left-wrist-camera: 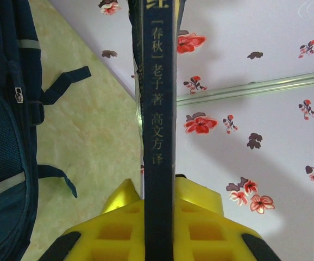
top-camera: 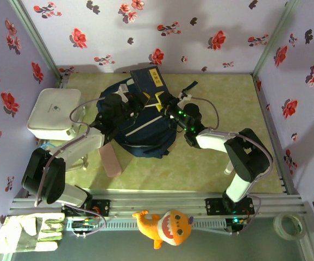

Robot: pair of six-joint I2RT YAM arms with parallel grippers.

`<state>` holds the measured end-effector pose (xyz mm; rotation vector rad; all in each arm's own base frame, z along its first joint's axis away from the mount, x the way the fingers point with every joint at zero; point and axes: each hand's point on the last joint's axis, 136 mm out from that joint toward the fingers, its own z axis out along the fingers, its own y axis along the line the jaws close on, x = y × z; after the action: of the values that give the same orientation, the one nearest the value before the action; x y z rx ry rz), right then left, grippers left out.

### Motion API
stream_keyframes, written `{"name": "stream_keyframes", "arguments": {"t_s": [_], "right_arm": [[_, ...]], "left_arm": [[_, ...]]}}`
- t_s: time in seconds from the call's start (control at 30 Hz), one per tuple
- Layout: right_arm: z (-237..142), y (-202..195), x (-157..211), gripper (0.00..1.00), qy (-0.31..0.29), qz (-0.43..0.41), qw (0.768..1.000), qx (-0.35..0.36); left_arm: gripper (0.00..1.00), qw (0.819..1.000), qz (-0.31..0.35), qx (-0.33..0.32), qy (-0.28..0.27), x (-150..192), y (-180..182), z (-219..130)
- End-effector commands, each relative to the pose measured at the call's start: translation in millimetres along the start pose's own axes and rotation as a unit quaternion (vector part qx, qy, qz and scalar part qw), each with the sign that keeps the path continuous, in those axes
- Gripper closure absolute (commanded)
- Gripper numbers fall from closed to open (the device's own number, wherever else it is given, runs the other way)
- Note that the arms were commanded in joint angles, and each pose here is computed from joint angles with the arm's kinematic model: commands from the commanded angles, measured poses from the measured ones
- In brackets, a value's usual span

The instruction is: Pack the student bag

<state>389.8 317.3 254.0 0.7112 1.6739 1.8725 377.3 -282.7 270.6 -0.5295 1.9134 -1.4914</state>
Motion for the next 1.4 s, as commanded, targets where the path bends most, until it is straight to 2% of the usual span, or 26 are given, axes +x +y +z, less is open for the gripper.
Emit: {"name": "stream_keyframes", "arguments": {"t_s": [0.0, 0.07, 0.13, 0.3, 0.4, 0.47, 0.6, 0.77, 0.93, 1.2, 1.37], "right_arm": [[-1, 15, -2, 0.72, -0.014, -0.008, 0.999, -0.027], [-4, 12, -3, 0.78, -0.019, -0.018, 1.0, -0.018], [-8, 10, -5, 0.82, -0.026, -0.031, 0.999, -0.004], [-26, 3, -14, 0.9, -0.053, -0.089, 0.993, 0.052], [-44, -2, -21, 0.92, -0.071, -0.125, 0.986, 0.086], [-57, -5, -27, 0.92, -0.083, -0.147, 0.98, 0.107], [-86, -5, -38, 0.92, -0.104, -0.189, 0.965, 0.148], [-131, -6, -53, 0.92, -0.144, -0.239, 0.936, 0.214], [-171, -4, -65, 0.9, -0.176, -0.263, 0.915, 0.25], [-214, -5, -76, 0.9, -0.221, -0.266, 0.9, 0.267], [-221, -8, -78, 0.9, -0.227, -0.262, 0.897, 0.274]], "left_arm": [[0.9, 1.0, 0.007, 0.015, -0.005, -5, -4, 2], [0.82, 1.0, 0.011, 0.005, -0.006, -6, 2, 2], [0.68, 1.0, 0.02, -0.013, -0.008, -7, 10, 0], [0.51, 0.99, 0.088, -0.113, -0.008, -7, 51, -14], [0.34, 0.973, 0.149, -0.174, 0.012, -4, 74, -27], [0.2, 0.958, 0.195, -0.206, 0.031, -2, 86, -35], [0.01, 0.914, 0.299, -0.268, 0.056, -3, 103, -50], [0.0, 0.86, 0.421, -0.266, 0.114, 15, 102, -48], [0.01, 0.803, 0.503, -0.262, 0.184, 40, 103, -36], [0.12, 0.726, 0.569, -0.288, 0.26, 75, 126, -8], [0.2, 0.663, 0.6, -0.317, 0.315, 84, 148, -2]]}}
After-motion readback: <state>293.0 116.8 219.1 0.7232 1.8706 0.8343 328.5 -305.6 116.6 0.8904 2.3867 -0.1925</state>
